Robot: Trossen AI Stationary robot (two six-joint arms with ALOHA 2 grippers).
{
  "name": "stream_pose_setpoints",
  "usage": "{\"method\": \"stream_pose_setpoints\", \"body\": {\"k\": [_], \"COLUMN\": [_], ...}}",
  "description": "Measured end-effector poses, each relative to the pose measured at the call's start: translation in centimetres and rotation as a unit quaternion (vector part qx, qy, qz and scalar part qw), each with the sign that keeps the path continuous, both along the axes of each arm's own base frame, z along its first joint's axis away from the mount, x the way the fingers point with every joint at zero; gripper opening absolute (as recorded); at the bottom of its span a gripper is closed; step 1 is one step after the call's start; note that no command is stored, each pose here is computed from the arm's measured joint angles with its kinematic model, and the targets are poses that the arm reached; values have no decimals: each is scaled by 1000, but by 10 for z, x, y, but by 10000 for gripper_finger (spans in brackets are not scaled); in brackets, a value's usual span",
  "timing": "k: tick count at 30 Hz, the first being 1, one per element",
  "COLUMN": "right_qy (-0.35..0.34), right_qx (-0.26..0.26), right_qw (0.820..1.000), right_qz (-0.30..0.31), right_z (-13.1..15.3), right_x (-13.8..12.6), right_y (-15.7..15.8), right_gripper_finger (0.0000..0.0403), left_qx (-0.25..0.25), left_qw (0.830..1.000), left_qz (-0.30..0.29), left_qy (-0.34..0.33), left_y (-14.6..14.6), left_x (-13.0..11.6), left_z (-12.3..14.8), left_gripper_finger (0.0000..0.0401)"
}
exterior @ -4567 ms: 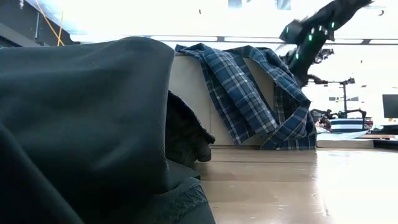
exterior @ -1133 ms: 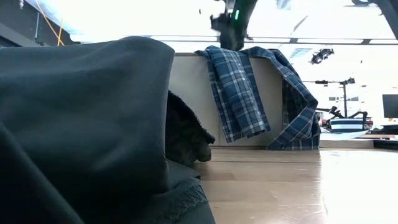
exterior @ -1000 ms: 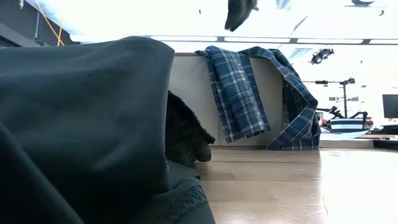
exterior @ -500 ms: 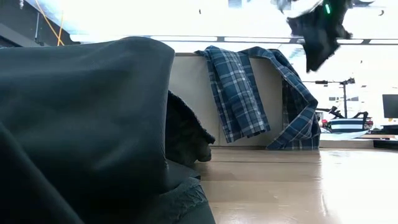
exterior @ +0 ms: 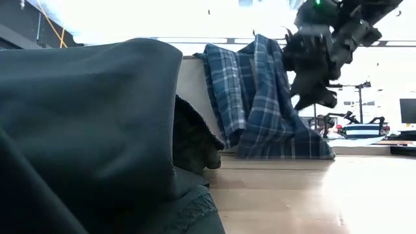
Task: Sort clothes
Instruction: Put the blue pattern pajama into the laundry organizer
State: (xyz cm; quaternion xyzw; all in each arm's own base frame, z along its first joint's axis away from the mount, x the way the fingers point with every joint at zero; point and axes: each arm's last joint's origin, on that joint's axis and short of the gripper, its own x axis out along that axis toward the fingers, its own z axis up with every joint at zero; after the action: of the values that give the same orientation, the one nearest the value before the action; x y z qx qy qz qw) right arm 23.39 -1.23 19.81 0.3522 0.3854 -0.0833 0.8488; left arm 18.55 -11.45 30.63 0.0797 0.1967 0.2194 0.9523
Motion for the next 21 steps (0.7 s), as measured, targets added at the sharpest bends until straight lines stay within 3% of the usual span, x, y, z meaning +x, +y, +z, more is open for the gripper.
{"method": "stream_pose_setpoints", "body": {"k": [5,10,15,18,21], "right_qy": [-78,-134,-142,-117,-83], "right_qx": [-41,-168,-285,-328,-335], "right_qw": [996,975,940,933,937], "right_qz": [27,-60,-124,-87,-59], "right_z": [42,86,119,140,170], "right_x": [19,31,41,44,35], "right_y": [7,2,-12,-15,-7], "right_gripper_finger": [169,169,169,169,169], "left_qx": [0,3,5,5,4], "left_qw": [1000,1000,1000,1000,1000], "left_qz": [1,3,5,5,3], "left_qy": [-1,-1,-2,-2,-1], "left_y": [0,0,1,1,1], "left_x": [0,0,0,0,0], "left_z": [0,0,0,0,0], "left_gripper_finger": [124,124,124,124,124]}}
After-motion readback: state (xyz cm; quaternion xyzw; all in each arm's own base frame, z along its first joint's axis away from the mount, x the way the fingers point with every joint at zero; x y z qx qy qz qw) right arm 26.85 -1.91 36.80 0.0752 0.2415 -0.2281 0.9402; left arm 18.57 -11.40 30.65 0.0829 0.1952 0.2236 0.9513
